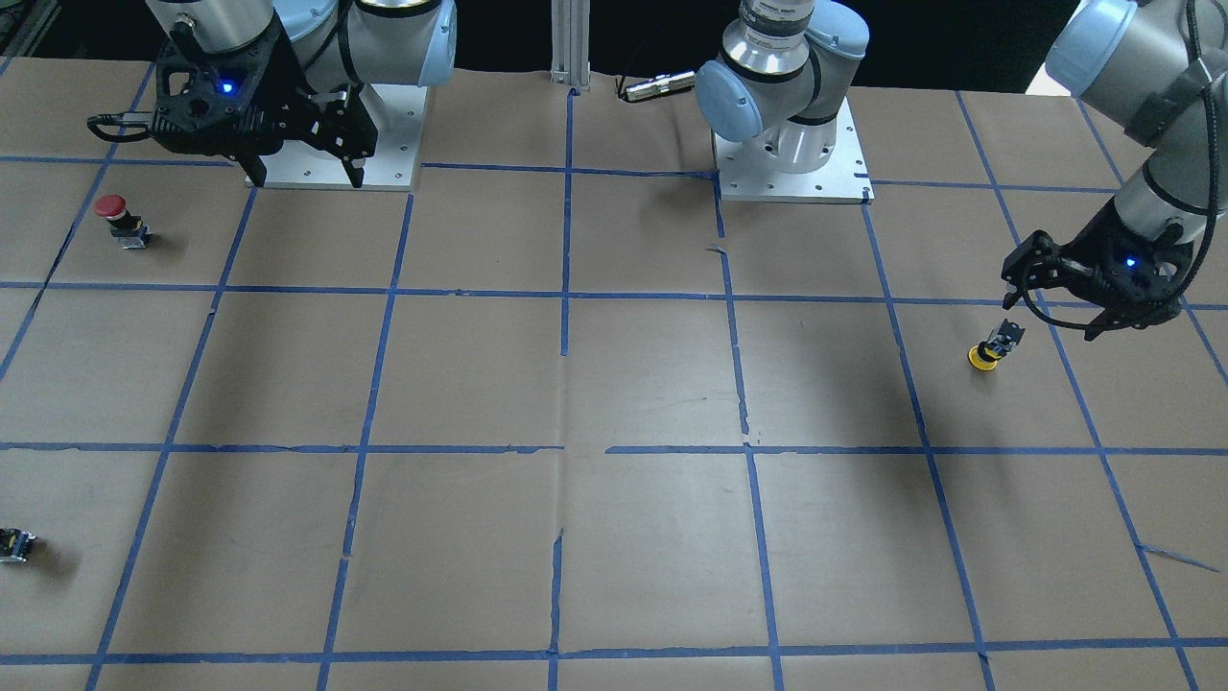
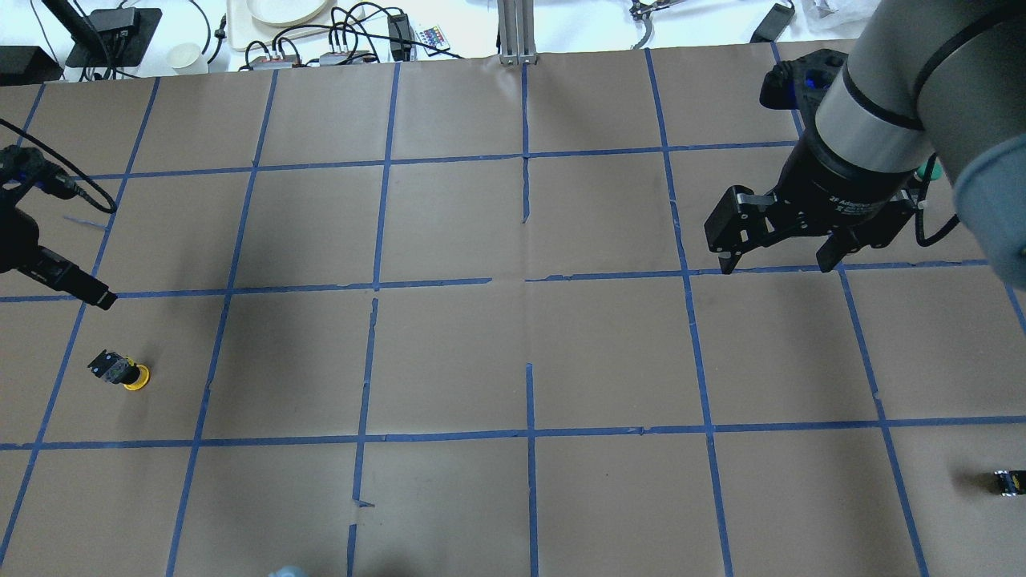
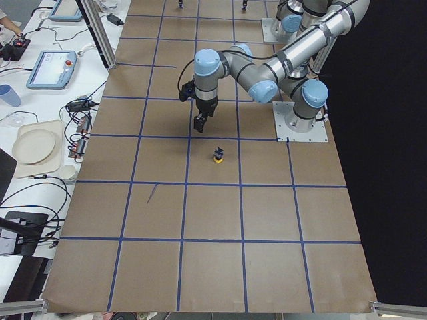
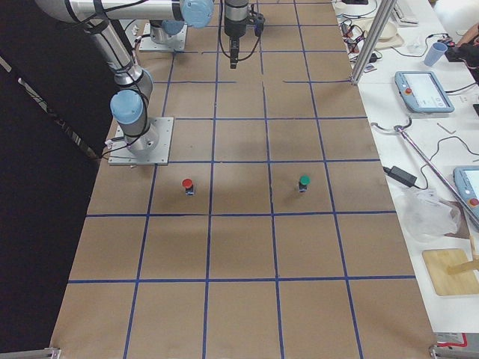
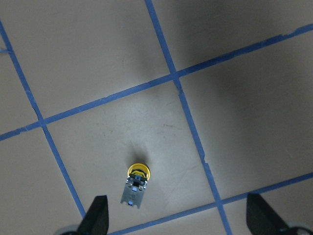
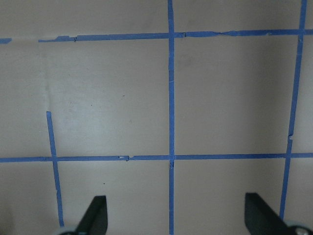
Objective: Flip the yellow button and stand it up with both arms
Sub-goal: 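Close the left gripper on the base of the yellow-capped button, then lift the button with the left gripper toward the center while the right gripper approaches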
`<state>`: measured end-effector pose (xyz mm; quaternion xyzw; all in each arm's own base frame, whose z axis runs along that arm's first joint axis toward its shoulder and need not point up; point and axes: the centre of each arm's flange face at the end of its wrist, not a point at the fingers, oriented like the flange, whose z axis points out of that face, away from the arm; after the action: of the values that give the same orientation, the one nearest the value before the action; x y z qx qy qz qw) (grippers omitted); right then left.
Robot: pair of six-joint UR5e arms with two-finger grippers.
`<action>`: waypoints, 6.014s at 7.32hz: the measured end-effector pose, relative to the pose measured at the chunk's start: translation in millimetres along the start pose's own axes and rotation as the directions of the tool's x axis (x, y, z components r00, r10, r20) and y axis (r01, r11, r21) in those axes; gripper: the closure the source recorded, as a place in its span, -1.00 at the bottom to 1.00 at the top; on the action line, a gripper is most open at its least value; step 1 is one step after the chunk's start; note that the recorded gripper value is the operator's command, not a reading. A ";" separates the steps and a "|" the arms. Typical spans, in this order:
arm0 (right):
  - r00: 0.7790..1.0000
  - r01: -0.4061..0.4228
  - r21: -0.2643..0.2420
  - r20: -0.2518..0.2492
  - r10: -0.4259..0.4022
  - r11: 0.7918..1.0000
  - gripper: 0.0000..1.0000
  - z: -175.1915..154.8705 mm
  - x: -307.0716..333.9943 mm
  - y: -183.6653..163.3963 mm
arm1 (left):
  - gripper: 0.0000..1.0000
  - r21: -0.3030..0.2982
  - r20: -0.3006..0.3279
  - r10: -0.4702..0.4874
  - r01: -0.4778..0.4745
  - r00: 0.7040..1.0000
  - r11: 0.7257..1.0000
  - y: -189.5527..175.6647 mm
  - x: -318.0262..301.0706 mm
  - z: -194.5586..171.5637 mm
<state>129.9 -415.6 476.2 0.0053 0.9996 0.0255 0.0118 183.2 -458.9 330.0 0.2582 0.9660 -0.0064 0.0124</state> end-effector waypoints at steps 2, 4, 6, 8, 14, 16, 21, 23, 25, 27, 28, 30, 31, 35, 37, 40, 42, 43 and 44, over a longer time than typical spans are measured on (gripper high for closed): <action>1.000 -0.001 0.001 0.001 0.001 1.000 -1.00 0.1 -0.1 -0.3 | -0.96 0.042 -0.050 0.082 -0.080 0.995 0.996 40.7 -17.1 48.1; 1.000 -0.002 0.002 0.002 0.002 1.000 -1.00 0.3 -0.2 -0.6 | -0.96 0.072 -0.046 0.162 -0.158 0.986 0.985 51.9 -31.0 73.3; 1.000 -0.005 0.005 0.005 0.005 1.000 -1.00 -0.8 -0.5 -0.8 | -0.96 0.068 -0.051 0.213 -0.209 0.976 0.975 53.2 -36.9 89.2; 1.000 -0.007 0.004 0.004 0.007 1.000 -1.00 -0.4 -0.4 -0.6 | -0.91 0.057 -0.072 0.191 -0.187 0.979 0.981 53.9 -32.7 97.7; 1.000 -0.008 0.005 0.003 0.008 1.000 -1.00 0.4 -0.3 -1.3 | -0.60 -0.028 -0.087 0.111 -0.113 0.990 0.993 58.5 -22.9 104.6; 1.000 -0.009 0.010 0.005 0.009 1.000 -1.00 -1.0 -0.1 -2.1 | -0.17 -0.027 -0.085 0.113 -0.116 0.990 0.993 56.0 -21.4 103.7; 1.000 -0.006 0.006 0.000 0.006 1.000 -1.00 -0.4 0.6 -2.3 | 0.59 -0.024 -0.067 0.150 -0.152 0.986 0.988 43.4 -13.0 95.5; 1.000 -0.001 0.005 0.001 0.001 1.000 -1.00 -0.6 1.9 -2.7 | 0.60 -0.023 -0.062 0.159 -0.161 0.985 0.987 42.8 -13.4 93.0; 1.000 -0.016 0.009 0.011 0.016 1.000 -1.00 -2.5 5.8 -5.0 | 0.63 -0.017 -0.065 0.176 -0.177 0.982 0.984 42.3 -8.5 75.9; 0.997 -0.076 0.008 0.011 0.075 0.997 -1.00 -1.4 10.9 -7.1 | 0.63 0.051 -0.140 0.184 -0.178 0.973 0.983 34.6 2.0 39.3; 0.996 -0.090 0.007 0.012 0.090 0.996 -1.00 -0.8 11.9 -7.6 | 0.63 0.096 -0.190 0.192 -0.177 0.963 0.980 22.1 4.0 13.9; 0.990 -0.130 -0.028 0.052 0.131 0.991 -1.00 2.0 20.0 -10.8 | 0.63 0.173 -0.340 0.156 -0.101 0.927 0.980 -17.0 16.6 -41.3; 0.971 -0.186 -0.082 0.135 0.196 0.979 -1.00 2.9 34.5 -13.1 | 0.63 0.191 -0.437 0.093 -0.008 0.895 0.982 -35.4 29.1 -67.2; 0.581 -0.550 -0.438 0.411 0.703 0.711 -1.00 -11.9 53.0 -35.4 | 0.64 0.151 -0.795 -0.067 0.304 0.602 0.941 -126.6 142.4 -134.2; 0.321 -0.576 -0.652 0.375 0.870 0.494 -1.00 -3.4 45.4 -62.2 | 0.64 0.074 -0.913 -0.092 0.383 0.397 0.921 -143.3 188.7 -135.9; 0.088 -0.476 -0.827 0.294 0.952 0.300 -0.99 -4.9 35.9 -79.9 | 0.65 0.022 -0.978 -0.079 0.473 0.192 0.881 -161.6 233.7 -145.9; 0.011 -0.411 -0.883 0.244 0.970 0.227 -0.99 -11.9 25.2 -78.7 | 0.65 0.025 -0.992 -0.042 0.519 0.116 0.854 -173.7 259.5 -148.2; -0.002 -0.387 -0.898 0.230 0.973 0.211 -0.99 -17.4 16.0 -75.4 | 0.65 0.043 -0.994 -0.015 0.536 0.104 0.843 -176.4 264.2 -148.1; -0.002 -0.370 -0.906 0.221 0.975 0.205 -0.98 -22.4 5.9 -70.9 | 0.65 0.061 -0.996 0.011 0.551 0.093 0.833 -180.3 270.1 -149.2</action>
<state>122.7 -487.5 494.8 0.5489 0.6083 0.3485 0.4552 -143.9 -477.7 472.9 0.0047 0.7386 -0.0501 -0.6723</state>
